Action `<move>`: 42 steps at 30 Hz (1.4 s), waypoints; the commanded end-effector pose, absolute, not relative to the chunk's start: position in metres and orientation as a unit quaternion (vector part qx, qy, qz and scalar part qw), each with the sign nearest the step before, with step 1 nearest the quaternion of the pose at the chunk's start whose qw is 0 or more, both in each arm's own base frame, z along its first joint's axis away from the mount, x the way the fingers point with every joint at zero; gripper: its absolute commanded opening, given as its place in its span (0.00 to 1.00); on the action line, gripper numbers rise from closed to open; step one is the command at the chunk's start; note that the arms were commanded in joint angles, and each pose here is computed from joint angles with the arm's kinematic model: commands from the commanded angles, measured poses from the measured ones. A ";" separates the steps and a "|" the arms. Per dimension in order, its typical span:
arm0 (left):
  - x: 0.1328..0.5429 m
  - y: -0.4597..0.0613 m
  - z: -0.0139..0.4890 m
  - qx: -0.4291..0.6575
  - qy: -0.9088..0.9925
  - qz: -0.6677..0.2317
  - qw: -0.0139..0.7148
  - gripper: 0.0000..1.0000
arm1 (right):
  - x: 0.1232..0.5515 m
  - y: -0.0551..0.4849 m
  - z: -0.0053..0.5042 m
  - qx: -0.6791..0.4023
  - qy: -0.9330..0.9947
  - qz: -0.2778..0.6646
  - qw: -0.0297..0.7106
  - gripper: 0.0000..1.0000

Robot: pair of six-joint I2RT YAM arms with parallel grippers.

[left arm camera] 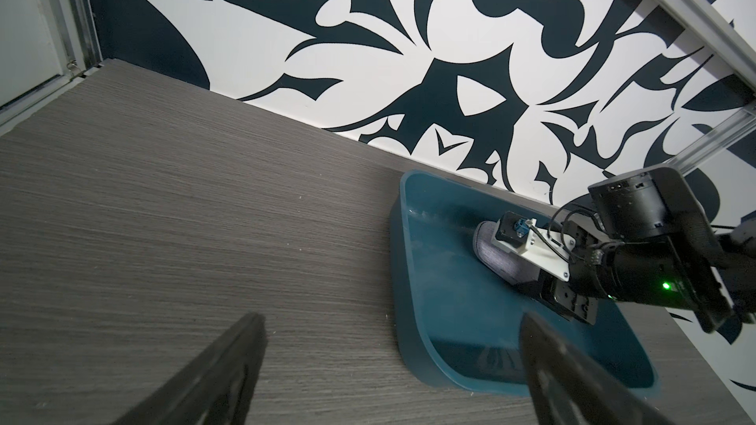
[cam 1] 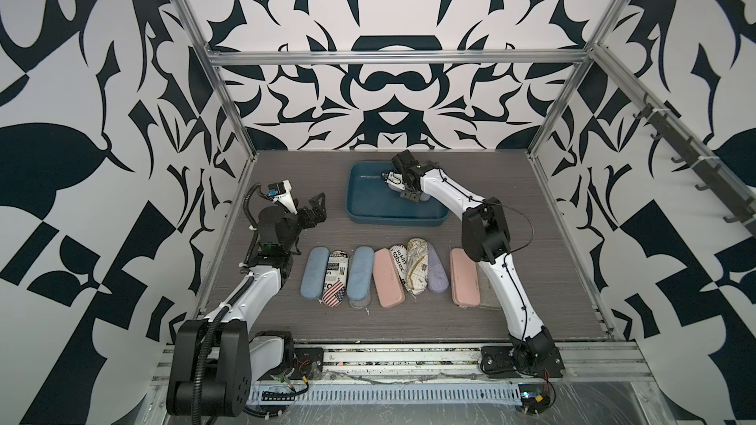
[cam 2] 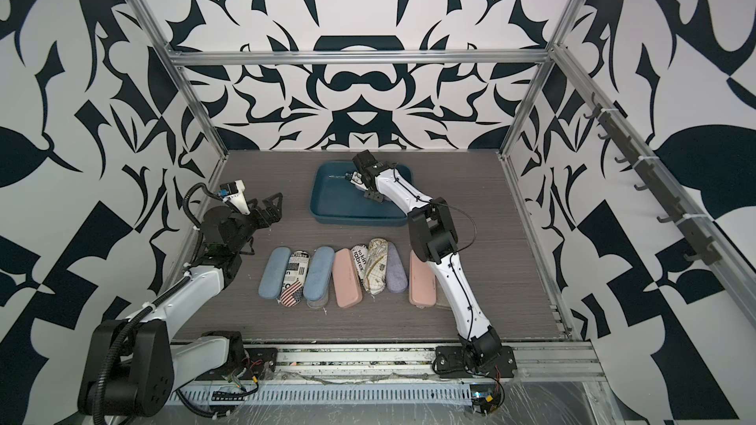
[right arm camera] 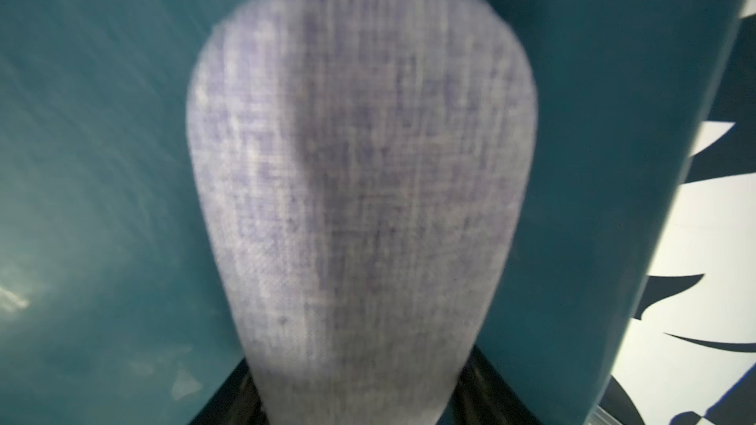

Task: Put the glasses cases into the storage boxes
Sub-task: Place the glasses case in the storage box.

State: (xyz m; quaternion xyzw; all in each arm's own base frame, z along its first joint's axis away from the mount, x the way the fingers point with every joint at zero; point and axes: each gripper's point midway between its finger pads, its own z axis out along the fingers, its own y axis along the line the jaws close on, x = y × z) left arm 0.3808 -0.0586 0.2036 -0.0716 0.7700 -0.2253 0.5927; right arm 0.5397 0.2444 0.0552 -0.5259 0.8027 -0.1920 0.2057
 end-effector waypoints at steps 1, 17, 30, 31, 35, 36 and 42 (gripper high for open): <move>0.383 -0.059 0.209 -0.070 0.765 -0.225 0.599 0.99 | 0.533 0.244 0.088 -0.492 0.825 -0.170 0.218 0.36; 0.387 -0.063 0.207 -0.071 0.765 -0.239 0.594 0.99 | 0.504 0.228 0.144 -0.288 0.926 -0.115 0.213 0.32; 0.385 -0.062 0.203 -0.073 0.767 -0.239 0.591 0.99 | 0.500 0.208 0.123 -0.154 0.970 -0.052 0.180 0.32; 0.385 -0.062 0.203 -0.073 0.767 -0.239 0.592 0.99 | 0.500 0.205 0.120 -0.146 0.972 -0.053 0.176 0.32; 0.384 -0.062 0.201 -0.073 0.768 -0.236 0.591 0.99 | 0.496 0.200 0.105 -0.130 0.977 -0.058 0.159 0.34; 0.384 -0.062 0.201 -0.073 0.768 -0.236 0.591 0.99 | 0.496 0.198 0.103 -0.125 0.978 -0.062 0.157 0.34; 0.384 -0.061 0.200 -0.073 0.769 -0.234 0.590 0.99 | 0.495 0.194 0.100 -0.105 0.981 -0.063 0.152 0.36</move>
